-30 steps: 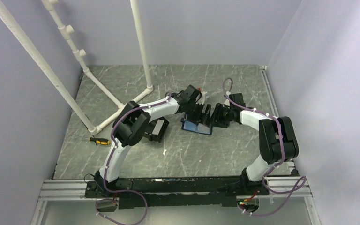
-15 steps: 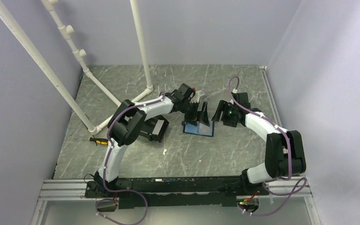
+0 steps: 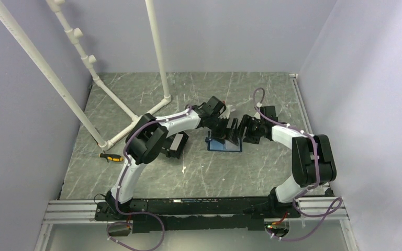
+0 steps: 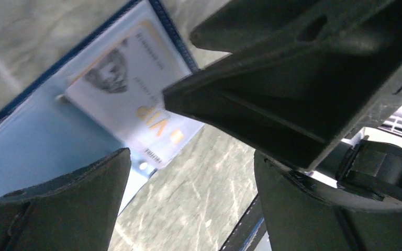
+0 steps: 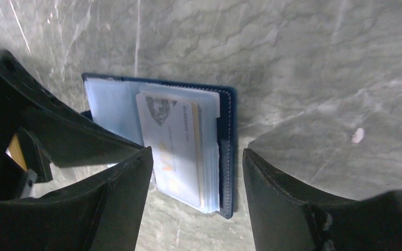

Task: Put the credit cards into the card holder
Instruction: Insert the credit card into the card holder, then pick up the credit card from the storage box, then insert the credit card into the card holder.

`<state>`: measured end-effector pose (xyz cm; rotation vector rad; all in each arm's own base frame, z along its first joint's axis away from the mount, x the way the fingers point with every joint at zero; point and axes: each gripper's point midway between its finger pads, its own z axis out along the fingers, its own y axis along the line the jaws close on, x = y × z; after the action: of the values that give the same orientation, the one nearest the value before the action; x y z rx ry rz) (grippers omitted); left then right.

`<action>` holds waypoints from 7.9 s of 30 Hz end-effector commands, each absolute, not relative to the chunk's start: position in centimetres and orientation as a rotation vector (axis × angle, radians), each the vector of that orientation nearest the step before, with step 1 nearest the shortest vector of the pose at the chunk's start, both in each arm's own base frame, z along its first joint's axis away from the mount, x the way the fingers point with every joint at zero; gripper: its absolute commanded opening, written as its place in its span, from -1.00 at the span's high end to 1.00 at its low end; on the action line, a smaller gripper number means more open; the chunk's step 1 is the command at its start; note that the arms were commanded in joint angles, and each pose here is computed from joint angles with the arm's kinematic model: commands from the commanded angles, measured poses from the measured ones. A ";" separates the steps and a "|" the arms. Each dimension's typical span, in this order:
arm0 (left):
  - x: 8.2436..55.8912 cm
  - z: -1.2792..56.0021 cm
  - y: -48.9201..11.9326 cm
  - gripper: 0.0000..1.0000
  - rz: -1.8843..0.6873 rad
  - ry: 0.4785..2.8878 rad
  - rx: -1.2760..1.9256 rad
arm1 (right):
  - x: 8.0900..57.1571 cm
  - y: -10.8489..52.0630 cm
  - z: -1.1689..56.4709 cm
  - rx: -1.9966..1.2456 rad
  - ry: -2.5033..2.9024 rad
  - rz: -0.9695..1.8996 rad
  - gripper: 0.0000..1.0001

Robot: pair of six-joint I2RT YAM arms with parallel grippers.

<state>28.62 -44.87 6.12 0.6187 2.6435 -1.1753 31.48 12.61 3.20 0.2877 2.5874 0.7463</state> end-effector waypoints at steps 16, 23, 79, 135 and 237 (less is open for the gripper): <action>28.8 10.7 -45.5 -0.97 -1.103 2.526 0.739 | 31.6 7.4 5.9 0.341 2.526 0.390 -0.39; 27.3 19.3 -37.1 -0.99 -1.160 2.436 0.725 | 31.2 9.0 7.7 0.245 2.478 0.462 -0.53; 28.6 8.1 -21.5 -0.50 -1.118 2.741 0.336 | 27.2 22.9 10.4 -0.111 2.457 0.816 -0.52; 30.5 10.9 -17.3 0.98 -0.721 2.759 0.323 | 27.5 23.6 8.7 -0.125 2.508 0.813 -0.46; 28.9 0.4 -36.2 0.94 -0.796 2.888 0.668 | 27.2 12.5 7.1 0.047 2.403 0.936 1.00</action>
<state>27.99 -39.18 2.54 0.6654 2.8437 -1.0003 26.48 12.28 5.78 0.1201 2.4850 0.9004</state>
